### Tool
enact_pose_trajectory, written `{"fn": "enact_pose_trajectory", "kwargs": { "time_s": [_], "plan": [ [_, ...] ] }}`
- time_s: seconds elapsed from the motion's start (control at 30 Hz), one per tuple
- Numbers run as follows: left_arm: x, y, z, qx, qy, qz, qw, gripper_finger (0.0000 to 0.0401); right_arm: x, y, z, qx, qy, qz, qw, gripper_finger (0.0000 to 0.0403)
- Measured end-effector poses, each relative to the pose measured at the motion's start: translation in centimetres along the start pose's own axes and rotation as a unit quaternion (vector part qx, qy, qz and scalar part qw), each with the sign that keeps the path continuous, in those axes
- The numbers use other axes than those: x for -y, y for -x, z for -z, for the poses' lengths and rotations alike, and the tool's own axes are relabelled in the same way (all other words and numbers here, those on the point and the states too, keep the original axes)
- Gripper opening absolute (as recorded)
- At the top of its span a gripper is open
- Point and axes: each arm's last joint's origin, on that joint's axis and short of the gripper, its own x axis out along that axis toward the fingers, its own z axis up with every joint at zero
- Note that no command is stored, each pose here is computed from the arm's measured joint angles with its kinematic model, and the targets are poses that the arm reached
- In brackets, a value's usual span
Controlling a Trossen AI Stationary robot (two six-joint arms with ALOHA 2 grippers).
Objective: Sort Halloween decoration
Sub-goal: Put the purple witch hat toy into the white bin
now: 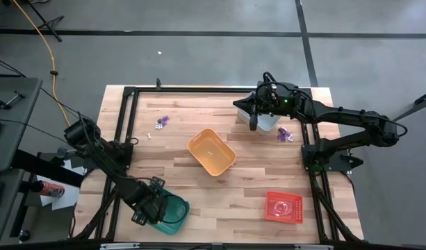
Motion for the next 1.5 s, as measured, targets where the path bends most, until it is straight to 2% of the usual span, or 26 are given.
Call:
{"fn": "enact_pose_trajectory", "kwargs": {
  "time_s": [0.17,0.33,0.47,0.6,0.73,0.83,0.9,1.0,1.17,1.23,1.33,1.4,1.5],
  "plan": [
    [-0.9,2.5,-0.4,0.004,-0.005,0.051,0.999,0.0168,0.0,0.0,0.0,0.000,0.000,0.000,1.000,0.0002],
    [-2.2,7.4,-0.6,0.072,-0.028,0.069,0.995,0.0168,0.0,0.0,0.1,-0.005,0.000,0.000,1.000,0.0002],
    [-3.9,11.6,0.1,0.116,-0.057,0.025,0.991,0.0168,0.0,0.0,0.3,-0.015,-0.001,0.000,1.000,0.0002],
    [-5.7,14.9,1.5,0.122,-0.104,-0.049,0.986,0.0168,0.0,0.0,0.5,-0.027,0.013,0.000,1.000,0.0002],
    [-7.3,16.8,2.6,0.113,-0.143,-0.137,0.974,0.0168,0.0,0.0,0.6,-0.032,0.020,0.000,0.999,0.0002],
    [-8.4,16.9,3.0,0.086,-0.146,-0.172,0.970,0.0168,0.0,0.0,0.7,-0.034,0.019,0.000,0.999,0.0002],
    [-9.4,16.6,3.4,0.057,-0.128,-0.187,0.972,0.0168,0.0,0.0,0.7,-0.035,0.020,0.000,0.999,0.0002],
    [-11.7,15.8,3.9,0.019,-0.064,-0.221,0.973,0.0168,0.0,0.0,0.7,-0.035,0.024,0.000,0.999,0.0002],
    [-16.7,15.4,4.8,0.034,0.052,-0.264,0.963,0.0168,0.0,0.0,0.7,-0.034,0.033,0.000,0.999,0.0002],
    [-18.8,15.7,4.9,0.079,0.111,-0.282,0.950,0.0168,0.0,0.0,0.7,-0.035,0.033,0.000,0.999,0.0002],
    [-22.1,16.8,5.0,0.185,0.195,-0.318,0.909,0.0168,0.0,0.0,0.7,-0.035,0.033,0.000,0.999,0.0002],
    [-24.1,17.8,5.0,0.276,0.232,-0.340,0.869,0.0168,0.0,0.0,0.7,-0.035,0.033,0.000,0.999,0.0002],
    [-26.8,19.5,4.9,0.420,0.266,-0.355,0.792,0.0168,0.0,0.0,0.7,-0.035,0.033,0.000,0.999,0.0002]
  ]
}}
